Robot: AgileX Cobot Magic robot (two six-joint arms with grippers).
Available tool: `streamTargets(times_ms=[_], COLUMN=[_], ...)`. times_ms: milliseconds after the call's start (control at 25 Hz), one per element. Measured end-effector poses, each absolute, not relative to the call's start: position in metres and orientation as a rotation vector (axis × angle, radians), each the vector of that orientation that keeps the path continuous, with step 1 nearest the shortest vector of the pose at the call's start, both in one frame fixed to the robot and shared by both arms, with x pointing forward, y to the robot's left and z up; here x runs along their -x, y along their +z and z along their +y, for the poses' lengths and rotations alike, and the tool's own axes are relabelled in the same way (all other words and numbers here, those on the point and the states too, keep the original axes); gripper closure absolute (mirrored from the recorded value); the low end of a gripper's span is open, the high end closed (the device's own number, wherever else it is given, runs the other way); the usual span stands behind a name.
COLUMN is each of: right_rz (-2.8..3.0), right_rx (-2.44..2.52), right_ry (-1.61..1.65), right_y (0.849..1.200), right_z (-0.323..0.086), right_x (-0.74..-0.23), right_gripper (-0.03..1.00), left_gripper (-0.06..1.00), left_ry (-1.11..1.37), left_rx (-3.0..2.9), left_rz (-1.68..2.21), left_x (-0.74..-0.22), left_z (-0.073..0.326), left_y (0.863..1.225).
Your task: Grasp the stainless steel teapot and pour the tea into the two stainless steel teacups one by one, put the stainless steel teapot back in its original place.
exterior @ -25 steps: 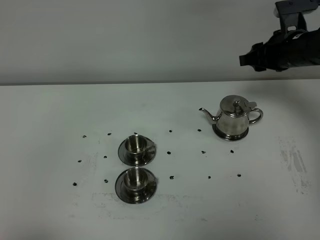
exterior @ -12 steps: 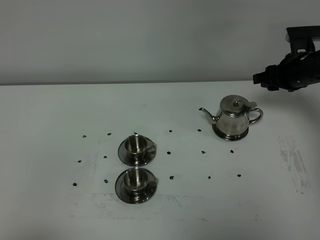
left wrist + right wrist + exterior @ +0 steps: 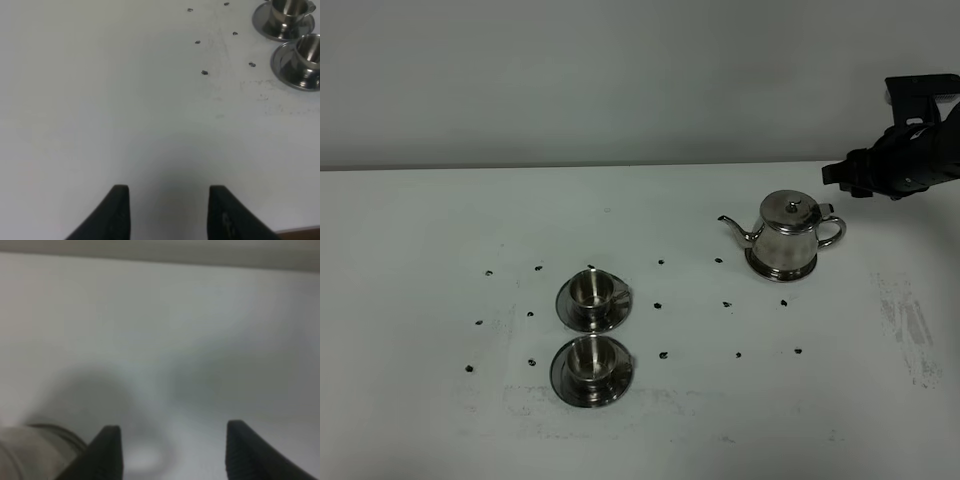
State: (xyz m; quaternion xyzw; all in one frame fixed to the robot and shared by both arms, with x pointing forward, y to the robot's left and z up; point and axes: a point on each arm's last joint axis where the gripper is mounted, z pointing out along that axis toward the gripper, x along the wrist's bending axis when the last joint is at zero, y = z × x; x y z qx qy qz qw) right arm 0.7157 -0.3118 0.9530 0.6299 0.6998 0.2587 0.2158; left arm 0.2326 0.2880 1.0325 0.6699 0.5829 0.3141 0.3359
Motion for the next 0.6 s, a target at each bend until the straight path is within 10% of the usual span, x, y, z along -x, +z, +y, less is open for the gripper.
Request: streamTargets(times_ms=[600], right_rz=[2.106], right_rx=[-1.732], right_ry=[0.645], right_y=[0.9427], right_z=[-0.3042], right_x=[-0.708], right_gripper=[0.52], left_gripper=[0.56], left_ry=[0.819], left_rx=[-1.747], left_rz=[1.52], left_x=[-0.2326], left_z=[0.288], left_y=[1.0325])
